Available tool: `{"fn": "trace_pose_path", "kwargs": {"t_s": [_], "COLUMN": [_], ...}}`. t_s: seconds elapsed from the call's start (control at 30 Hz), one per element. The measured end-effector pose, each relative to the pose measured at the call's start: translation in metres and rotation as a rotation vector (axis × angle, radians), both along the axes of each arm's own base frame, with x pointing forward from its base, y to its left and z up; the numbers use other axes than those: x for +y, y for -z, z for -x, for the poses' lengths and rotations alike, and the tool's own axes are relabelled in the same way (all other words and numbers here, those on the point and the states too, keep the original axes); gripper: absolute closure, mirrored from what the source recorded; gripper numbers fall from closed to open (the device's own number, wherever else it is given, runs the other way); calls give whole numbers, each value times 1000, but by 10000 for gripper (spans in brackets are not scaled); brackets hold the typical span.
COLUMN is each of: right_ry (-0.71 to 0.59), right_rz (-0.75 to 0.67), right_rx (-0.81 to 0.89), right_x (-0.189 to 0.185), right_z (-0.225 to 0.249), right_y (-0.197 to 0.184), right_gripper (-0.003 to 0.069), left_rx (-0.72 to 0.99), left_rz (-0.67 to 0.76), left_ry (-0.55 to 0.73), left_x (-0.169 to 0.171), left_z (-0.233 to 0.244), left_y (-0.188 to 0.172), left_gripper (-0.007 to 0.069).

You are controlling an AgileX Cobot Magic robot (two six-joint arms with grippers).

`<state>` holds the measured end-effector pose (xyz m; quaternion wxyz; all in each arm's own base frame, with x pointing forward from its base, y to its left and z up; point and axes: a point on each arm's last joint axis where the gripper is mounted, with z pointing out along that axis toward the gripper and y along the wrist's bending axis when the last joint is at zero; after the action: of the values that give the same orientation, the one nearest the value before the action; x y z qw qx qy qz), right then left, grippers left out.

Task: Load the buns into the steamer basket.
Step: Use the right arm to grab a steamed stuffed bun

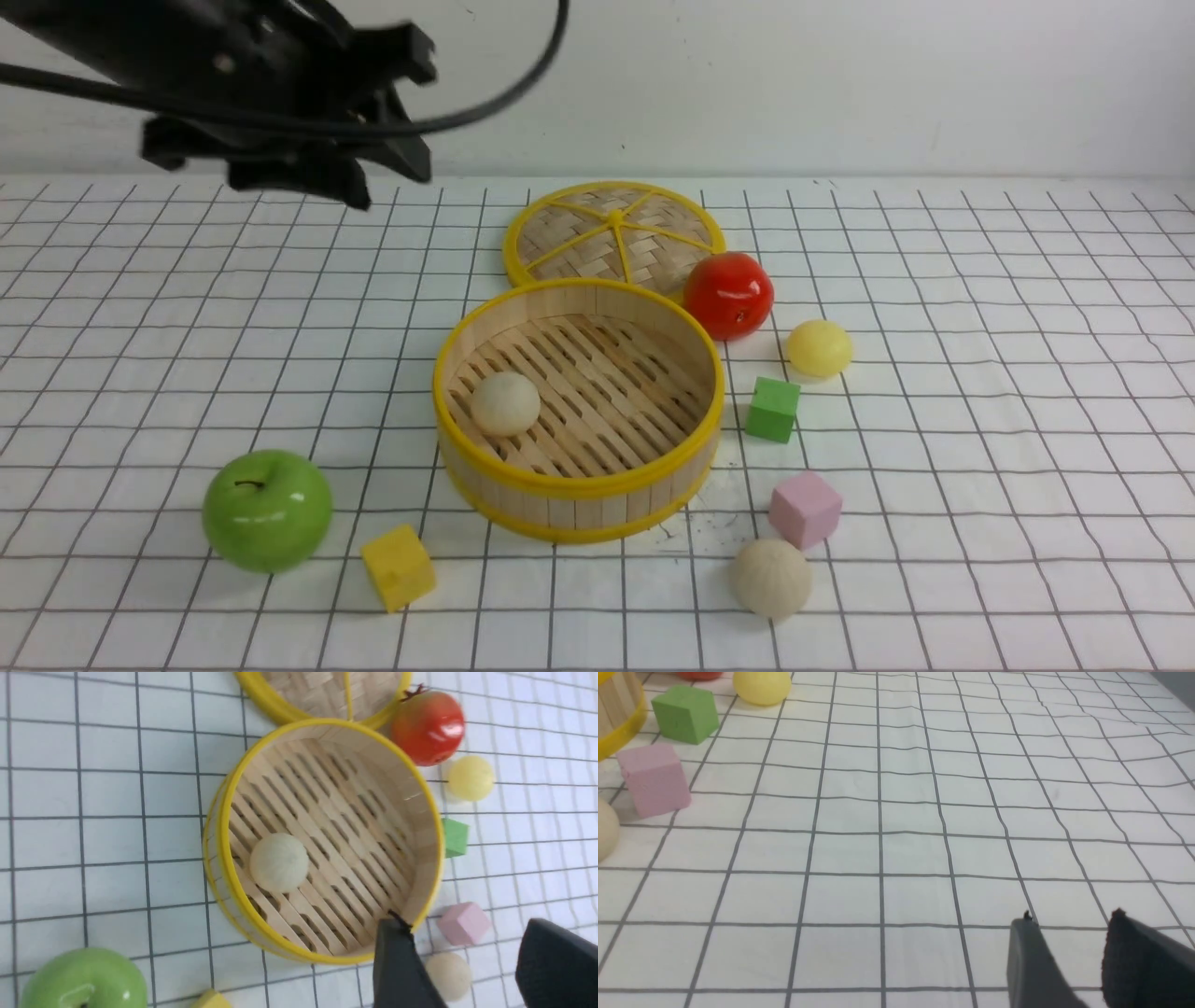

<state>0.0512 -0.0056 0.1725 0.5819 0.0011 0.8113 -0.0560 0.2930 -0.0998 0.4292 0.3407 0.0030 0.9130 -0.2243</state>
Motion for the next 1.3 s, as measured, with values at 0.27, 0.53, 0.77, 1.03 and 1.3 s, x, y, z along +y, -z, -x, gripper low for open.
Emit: {"fn": "trace_pose_path", "kwargs": {"t_s": [0.27, 0.53, 0.77, 1.03, 1.3], "right_ry": [0, 0, 0, 0, 0], "right_rz": [0, 0, 0, 0, -1], "right_rx": [0, 0, 0, 0, 0], "right_x": [0, 0, 0, 0, 0], "right_z": [0, 0, 0, 0, 0], "right_y": [0, 0, 0, 0, 0], "right_gripper": [419, 419, 419, 419, 419], "left_rx": [-93, -163, -295, -420, -467], "left_rz": [-16, 8, 135, 121, 138], "left_ry": [66, 67, 162, 218, 197], "left_x": [28, 57, 62, 66, 66], "left_z": [114, 228, 291, 313, 311], "left_y": [-56, -16, 29, 43, 39], "left_gripper": [368, 480, 591, 638, 638]}}
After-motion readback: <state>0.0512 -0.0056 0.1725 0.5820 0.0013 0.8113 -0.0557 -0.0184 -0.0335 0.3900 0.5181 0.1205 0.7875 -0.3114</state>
